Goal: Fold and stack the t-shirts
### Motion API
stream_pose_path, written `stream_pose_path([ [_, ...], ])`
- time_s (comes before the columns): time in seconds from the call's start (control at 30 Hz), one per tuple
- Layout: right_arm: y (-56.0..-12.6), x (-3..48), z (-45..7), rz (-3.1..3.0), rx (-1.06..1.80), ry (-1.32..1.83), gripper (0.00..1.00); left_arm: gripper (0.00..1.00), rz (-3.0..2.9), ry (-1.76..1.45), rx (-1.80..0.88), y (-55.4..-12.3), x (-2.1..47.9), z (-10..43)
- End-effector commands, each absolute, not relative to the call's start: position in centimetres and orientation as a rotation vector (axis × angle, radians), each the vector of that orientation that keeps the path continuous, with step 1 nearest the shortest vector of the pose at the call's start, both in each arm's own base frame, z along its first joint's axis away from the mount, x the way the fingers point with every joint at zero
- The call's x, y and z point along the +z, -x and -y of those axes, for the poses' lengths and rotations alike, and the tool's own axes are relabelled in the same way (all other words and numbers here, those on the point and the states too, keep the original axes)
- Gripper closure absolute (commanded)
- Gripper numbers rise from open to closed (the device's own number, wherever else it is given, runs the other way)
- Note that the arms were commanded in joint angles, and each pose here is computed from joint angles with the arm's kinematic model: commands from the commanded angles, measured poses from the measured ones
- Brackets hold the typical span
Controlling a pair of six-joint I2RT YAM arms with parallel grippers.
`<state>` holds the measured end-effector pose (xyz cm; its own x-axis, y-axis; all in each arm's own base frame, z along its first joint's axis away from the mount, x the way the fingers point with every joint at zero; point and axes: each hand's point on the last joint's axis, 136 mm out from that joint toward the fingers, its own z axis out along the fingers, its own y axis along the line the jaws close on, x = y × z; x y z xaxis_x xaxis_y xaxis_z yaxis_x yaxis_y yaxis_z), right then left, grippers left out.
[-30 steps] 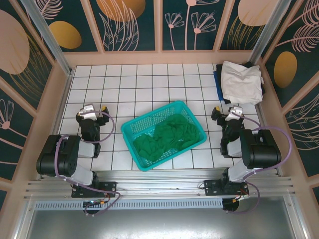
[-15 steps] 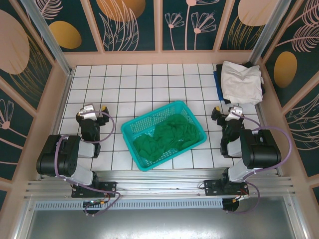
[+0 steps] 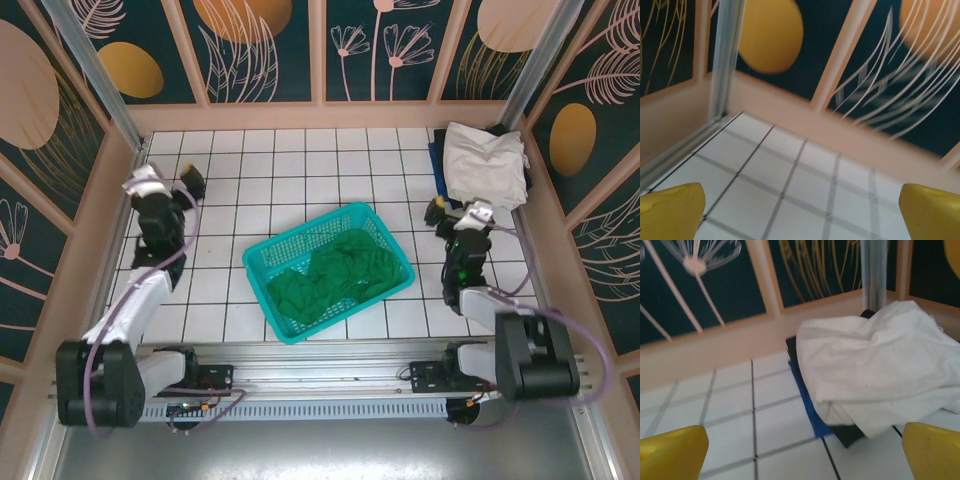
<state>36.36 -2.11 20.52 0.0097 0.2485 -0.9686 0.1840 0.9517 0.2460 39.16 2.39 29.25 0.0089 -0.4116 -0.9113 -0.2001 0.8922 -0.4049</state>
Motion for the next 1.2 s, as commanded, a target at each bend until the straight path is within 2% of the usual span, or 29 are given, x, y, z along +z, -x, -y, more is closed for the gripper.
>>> stream_pose_path([
  [0.0,-35.4,20.7,2.5,-1.690,0.274,-0.478,0.01,0.01,-1.843,0.487,-0.524,-37.7,26.0,3.0],
  [0.07,-34.7,21.2,2.0,-1.725,0.339,-0.467,0.01,0.01,-1.892,0.331,-0.618,-36.9,27.0,7.8],
  [0.17,-33.9,20.2,1.7,-1.854,0.324,-0.492,0.01,0.01,-1.997,0.085,-0.561,-34.3,27.0,14.9],
  [0.33,-32.5,17.4,1.2,-2.034,0.326,-0.535,0.01,0.01,-2.181,-0.357,-0.475,-28.1,23.5,25.3],
  [0.43,-31.9,16.6,0.9,-2.082,0.343,-0.555,0.01,0.01,-2.227,-0.637,-0.359,-24.1,21.3,29.2],
  [0.53,-31.5,15.8,0.7,-2.117,0.352,-0.564,0.01,0.01,-2.202,-0.875,-0.354,-20.3,19.7,31.8],
  [0.77,-31.1,14.1,1.1,-2.181,0.325,-0.598,0.01,0.02,-2.180,-1.169,-0.449,-15.6,16.7,34.3],
  [1.17,-31.4,12.9,1.1,-2.205,0.352,-0.610,0.01,0.11,-2.180,-1.364,-0.457,-13.6,13.8,36.0],
])
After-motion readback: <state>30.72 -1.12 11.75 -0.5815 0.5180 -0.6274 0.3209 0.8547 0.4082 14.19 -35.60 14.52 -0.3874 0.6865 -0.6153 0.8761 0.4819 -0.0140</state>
